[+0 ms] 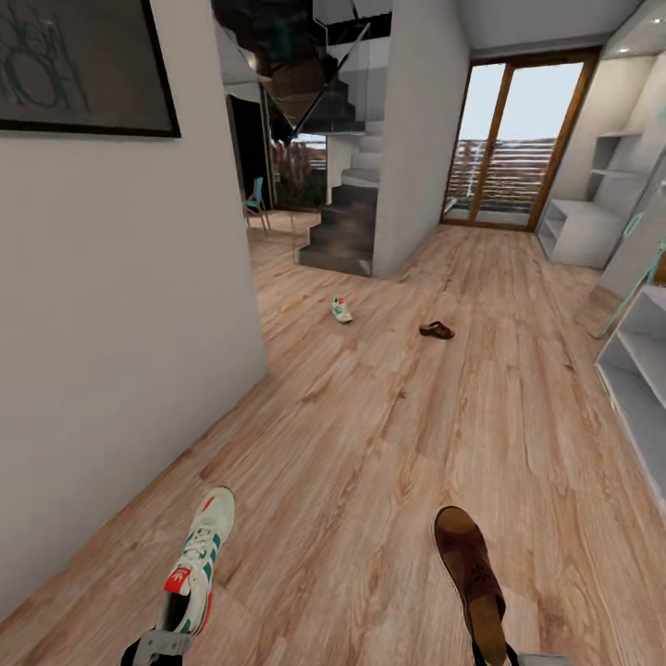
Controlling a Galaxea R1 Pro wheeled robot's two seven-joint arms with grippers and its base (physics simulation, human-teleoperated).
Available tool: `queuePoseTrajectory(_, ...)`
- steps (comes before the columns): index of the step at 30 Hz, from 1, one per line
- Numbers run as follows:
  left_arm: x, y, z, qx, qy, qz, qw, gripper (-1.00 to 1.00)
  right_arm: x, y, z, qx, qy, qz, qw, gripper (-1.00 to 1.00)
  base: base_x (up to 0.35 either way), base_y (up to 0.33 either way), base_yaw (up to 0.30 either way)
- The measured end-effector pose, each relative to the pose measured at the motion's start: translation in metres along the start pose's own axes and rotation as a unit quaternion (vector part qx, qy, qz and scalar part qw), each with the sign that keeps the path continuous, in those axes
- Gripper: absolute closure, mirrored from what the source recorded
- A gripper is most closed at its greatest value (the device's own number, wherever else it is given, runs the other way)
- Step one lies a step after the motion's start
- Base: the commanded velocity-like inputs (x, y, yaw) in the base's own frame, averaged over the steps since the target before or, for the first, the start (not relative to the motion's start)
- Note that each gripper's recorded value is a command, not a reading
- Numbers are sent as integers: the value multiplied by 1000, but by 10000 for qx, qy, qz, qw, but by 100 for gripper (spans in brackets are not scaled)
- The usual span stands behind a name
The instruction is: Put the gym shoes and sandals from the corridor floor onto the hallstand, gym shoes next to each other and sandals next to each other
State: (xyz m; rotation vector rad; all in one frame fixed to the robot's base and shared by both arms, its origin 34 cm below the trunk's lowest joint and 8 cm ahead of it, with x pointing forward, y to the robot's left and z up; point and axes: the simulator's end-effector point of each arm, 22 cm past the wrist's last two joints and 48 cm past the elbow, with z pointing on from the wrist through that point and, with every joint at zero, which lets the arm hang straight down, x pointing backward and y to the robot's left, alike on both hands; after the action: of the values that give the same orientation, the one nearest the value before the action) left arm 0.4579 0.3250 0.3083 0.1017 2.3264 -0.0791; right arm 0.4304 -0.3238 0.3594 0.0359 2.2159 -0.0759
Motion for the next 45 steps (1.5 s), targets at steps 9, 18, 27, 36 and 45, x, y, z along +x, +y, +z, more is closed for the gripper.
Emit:
queuePoseTrajectory(9,0,0,0,0,-1,1,10000,100,1,1,0,-7,11,0,10000,100,326,-93,-300)
queuePoseTrajectory(18,0,0,0,0,-1,0,10000,100,1,1,0,-10,15,1,10000,100,338,-5,-263)
queuePoseTrajectory(27,0,0,0,-1,-1,0,10000,100,1,4,0,-72,15,-26,10000,100,339,0,-7)
queuePoseTrajectory(36,0,0,0,-1,-1,0,10000,100,1,4,0,-61,15,-24,10000,100,339,0,0)
queuePoseTrajectory(45,0,0,0,-1,-1,0,10000,100,1,4,0,-50,20,-12,10000,100,339,0,-48)
